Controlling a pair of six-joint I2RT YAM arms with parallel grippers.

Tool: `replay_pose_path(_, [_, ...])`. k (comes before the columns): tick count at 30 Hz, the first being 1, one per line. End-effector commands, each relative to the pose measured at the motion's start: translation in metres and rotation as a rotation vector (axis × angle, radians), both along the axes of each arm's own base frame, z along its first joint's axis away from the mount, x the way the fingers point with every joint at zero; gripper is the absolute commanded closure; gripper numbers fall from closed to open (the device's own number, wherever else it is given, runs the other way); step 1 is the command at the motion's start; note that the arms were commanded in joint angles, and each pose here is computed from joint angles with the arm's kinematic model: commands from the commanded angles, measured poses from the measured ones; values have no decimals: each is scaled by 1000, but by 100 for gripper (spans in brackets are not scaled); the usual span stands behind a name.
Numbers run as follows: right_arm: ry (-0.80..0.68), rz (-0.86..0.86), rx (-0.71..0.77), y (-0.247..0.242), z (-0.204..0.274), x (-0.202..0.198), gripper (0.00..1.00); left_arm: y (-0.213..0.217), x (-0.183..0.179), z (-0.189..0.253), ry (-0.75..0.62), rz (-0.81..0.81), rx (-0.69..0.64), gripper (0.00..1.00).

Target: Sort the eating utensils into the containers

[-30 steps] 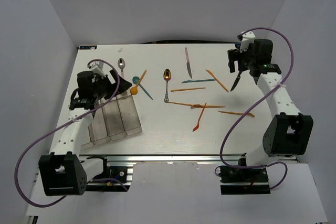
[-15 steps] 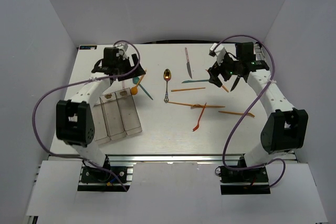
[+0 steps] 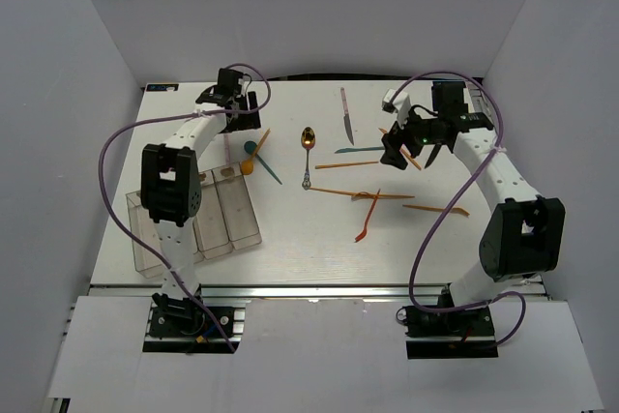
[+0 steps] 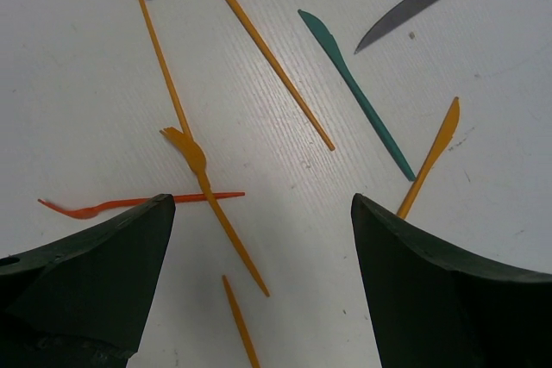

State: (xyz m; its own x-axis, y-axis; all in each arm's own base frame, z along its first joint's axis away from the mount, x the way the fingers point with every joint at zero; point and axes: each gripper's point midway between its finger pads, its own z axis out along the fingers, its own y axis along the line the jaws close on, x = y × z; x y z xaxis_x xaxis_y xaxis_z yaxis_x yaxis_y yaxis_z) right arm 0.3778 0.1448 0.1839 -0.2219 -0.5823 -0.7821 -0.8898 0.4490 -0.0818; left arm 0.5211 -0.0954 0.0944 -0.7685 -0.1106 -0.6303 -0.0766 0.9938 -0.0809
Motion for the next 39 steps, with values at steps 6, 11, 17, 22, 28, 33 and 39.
replay_pose_path(6, [38, 59, 49, 5, -6, -10, 11, 46, 14, -6, 24, 122, 6, 24])
replay_pose_path(11, [57, 64, 81, 0, -5, -9, 11, 54, 18, -28, 67, 138, -28, 29])
replay_pose_path(17, [74, 46, 94, -3, -2, -5, 11, 50, 14, -59, 129, 137, -44, 34])
replay_pose_path(22, [67, 41, 97, -4, 3, -5, 11, 56, 12, -69, 145, 158, -27, 46])
replay_pose_path(28, [66, 30, 105, -7, 6, -7, 11, 67, 14, -62, 129, 188, -21, 75])
replay_pose_path(33, [69, 29, 108, -8, 5, -11, 11, 73, 23, -35, 71, 204, -33, 89])
replay_pose_path(39, [71, 36, 119, -6, 5, -16, 11, 81, 32, 27, -52, 225, -78, 99])
